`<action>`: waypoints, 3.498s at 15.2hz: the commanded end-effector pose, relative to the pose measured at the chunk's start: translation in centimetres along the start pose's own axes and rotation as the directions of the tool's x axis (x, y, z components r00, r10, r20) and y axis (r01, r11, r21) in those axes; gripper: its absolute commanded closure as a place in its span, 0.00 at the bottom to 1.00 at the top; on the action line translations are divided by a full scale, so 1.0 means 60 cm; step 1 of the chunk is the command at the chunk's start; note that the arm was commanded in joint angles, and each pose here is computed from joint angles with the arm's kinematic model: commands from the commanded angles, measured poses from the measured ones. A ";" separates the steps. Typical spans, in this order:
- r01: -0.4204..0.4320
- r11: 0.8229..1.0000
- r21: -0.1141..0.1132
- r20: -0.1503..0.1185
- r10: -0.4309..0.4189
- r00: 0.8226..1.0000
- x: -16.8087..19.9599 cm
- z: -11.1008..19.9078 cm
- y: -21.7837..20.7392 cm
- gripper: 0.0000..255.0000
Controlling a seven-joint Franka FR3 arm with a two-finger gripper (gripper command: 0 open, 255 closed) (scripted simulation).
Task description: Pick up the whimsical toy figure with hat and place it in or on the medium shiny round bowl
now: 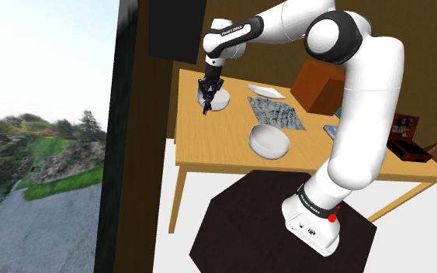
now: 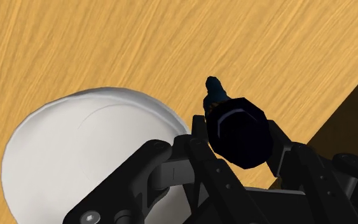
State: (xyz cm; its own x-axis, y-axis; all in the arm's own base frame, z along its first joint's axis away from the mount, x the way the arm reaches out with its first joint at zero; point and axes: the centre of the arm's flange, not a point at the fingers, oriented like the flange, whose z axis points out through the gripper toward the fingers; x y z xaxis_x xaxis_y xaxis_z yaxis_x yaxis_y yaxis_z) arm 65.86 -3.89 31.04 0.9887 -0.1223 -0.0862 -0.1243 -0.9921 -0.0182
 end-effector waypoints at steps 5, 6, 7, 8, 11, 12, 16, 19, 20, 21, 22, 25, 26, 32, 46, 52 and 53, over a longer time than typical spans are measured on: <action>0.000 1.000 0.000 0.000 0.000 1.000 -0.004 -0.054 0.000 1.00; 0.000 1.000 0.000 0.000 0.000 1.000 -0.005 -0.063 0.000 1.00; 0.000 1.000 0.000 0.000 0.000 1.000 -0.005 -0.071 -0.001 1.00; 0.000 1.000 0.000 0.000 0.000 1.000 -0.006 -0.080 -0.001 1.00; 0.000 1.000 0.000 0.000 0.000 1.000 -0.008 -0.106 -0.001 1.00; 0.000 1.000 0.000 0.000 0.000 1.000 -0.009 -0.115 -0.001 1.00; 0.000 1.000 0.000 0.000 0.000 1.000 -0.012 -0.150 -0.002 1.00; 0.000 1.000 0.000 0.000 0.000 1.000 -0.014 -0.177 -0.003 1.00; 0.000 1.000 0.000 0.000 0.000 1.000 -0.015 -0.185 -0.003 1.00; 0.000 1.000 0.000 0.000 0.000 1.000 -0.016 -0.194 -0.003 1.00; 0.000 1.000 0.000 0.000 0.000 1.000 -0.017 -0.203 -0.003 1.00; 0.000 1.000 0.000 0.000 0.000 1.000 -0.019 -0.229 -0.003 1.00; 0.000 1.000 0.000 0.000 0.000 1.000 -0.020 -0.238 -0.004 1.00; 0.000 1.000 0.000 0.000 0.000 1.000 -0.121 -0.245 0.040 1.00; 0.000 1.000 0.000 0.000 0.000 1.000 -0.404 -0.258 0.161 1.00; 0.000 1.000 0.000 0.000 0.000 1.000 -0.525 -0.264 0.213 1.00; 0.000 1.000 0.000 0.000 0.000 1.000 -0.545 -0.265 0.222 1.00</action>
State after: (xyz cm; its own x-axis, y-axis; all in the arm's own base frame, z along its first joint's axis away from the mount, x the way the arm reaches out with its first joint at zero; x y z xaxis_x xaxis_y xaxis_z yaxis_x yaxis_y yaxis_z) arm 34.70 -13.03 49.40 0.9886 -0.1231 -0.0863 -0.1251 -0.9920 -0.0178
